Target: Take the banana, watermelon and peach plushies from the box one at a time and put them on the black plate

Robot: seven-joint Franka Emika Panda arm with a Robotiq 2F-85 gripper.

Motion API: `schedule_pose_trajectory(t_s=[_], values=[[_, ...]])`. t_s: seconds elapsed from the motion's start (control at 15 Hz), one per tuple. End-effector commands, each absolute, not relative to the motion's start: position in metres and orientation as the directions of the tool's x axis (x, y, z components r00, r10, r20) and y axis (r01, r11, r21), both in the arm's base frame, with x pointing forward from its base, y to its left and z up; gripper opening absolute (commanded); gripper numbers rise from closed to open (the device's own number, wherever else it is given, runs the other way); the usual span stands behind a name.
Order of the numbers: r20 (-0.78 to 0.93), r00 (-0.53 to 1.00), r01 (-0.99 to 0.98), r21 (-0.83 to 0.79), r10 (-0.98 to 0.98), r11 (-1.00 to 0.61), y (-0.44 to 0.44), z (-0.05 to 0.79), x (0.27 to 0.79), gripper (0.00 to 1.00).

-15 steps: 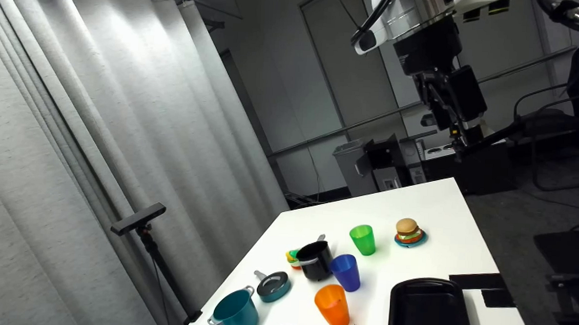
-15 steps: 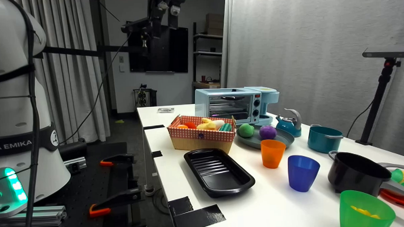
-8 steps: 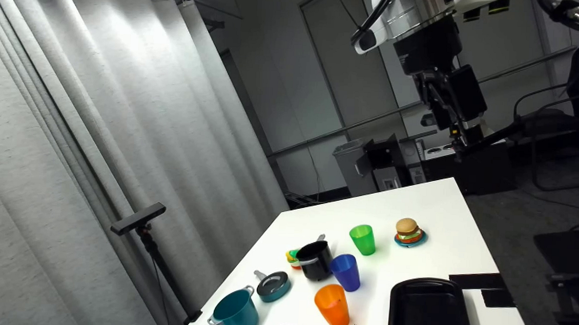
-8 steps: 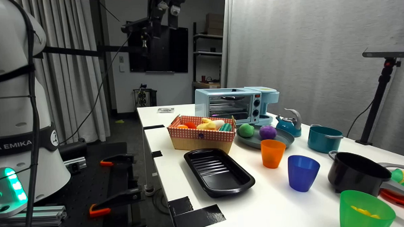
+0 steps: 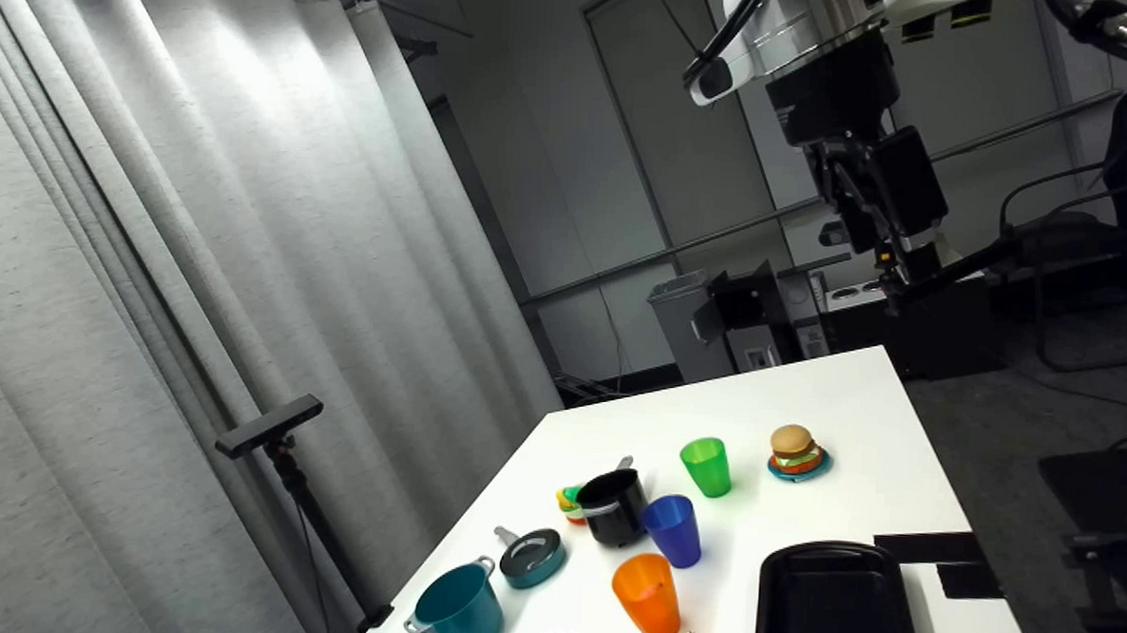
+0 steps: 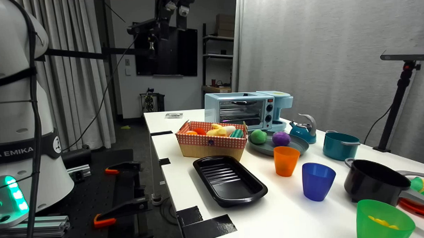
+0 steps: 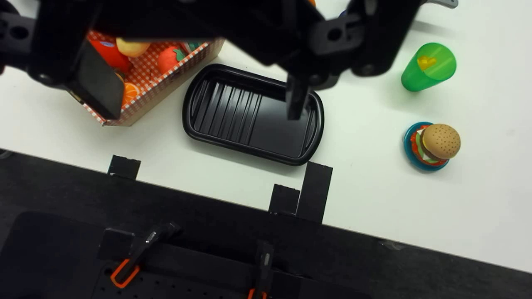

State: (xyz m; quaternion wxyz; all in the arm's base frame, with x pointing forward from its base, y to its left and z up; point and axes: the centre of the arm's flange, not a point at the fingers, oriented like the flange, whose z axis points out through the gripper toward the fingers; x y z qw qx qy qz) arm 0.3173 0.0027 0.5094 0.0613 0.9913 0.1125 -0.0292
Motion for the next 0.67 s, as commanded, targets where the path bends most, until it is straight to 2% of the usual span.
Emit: schedule_pose_trajectory(t_s=[0.0,0.6], values=[[-0.072,0.973,0.227,0.115,0.219,-0.967,0.003,0.509,0.317,1.0],[-0.088,0.953,0.297,0.1,0.289,-0.95,0.003,0.491,0.34,1.0]])
